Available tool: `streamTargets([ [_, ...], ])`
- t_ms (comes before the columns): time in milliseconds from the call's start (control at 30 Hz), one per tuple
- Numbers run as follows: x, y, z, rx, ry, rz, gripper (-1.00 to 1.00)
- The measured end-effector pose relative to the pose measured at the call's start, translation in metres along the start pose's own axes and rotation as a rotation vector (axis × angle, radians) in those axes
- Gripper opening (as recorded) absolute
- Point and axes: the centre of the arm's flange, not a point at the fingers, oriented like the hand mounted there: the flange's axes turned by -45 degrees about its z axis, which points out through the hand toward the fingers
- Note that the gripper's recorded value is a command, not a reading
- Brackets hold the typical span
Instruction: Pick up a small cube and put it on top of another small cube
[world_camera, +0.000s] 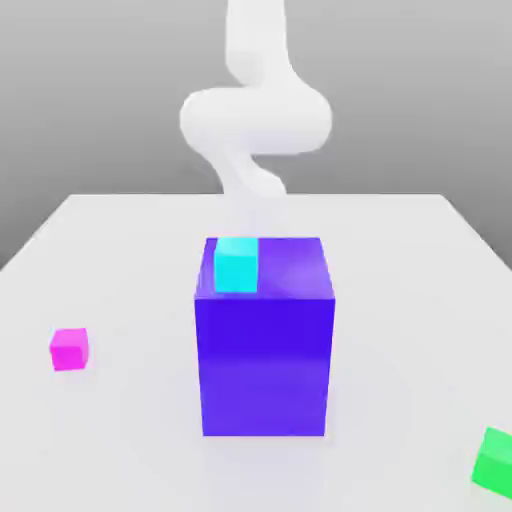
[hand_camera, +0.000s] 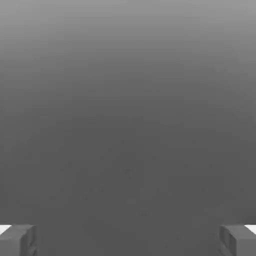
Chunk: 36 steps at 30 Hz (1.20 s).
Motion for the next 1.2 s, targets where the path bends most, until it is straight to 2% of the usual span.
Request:
streamTargets([
  [300,-0.066,0.122,0.152,-0.218,-0.216,0.368,0.00],
  [633,-0.222,0.250,0.245,-0.401,-0.427,0.815,0.00],
  [933,-0.395,0.306,0.267,-0.514,-0.584,1.256,0.00],
  [1133,-0.437,0.304,0.307,-0.514,-0.598,1.272,0.00],
  [1167,-0.444,0.304,0.314,-0.515,-0.599,1.272,-1.00],
  [1200,-0.444,0.304,0.314,-0.515,-0.599,1.272,-1.00],
])
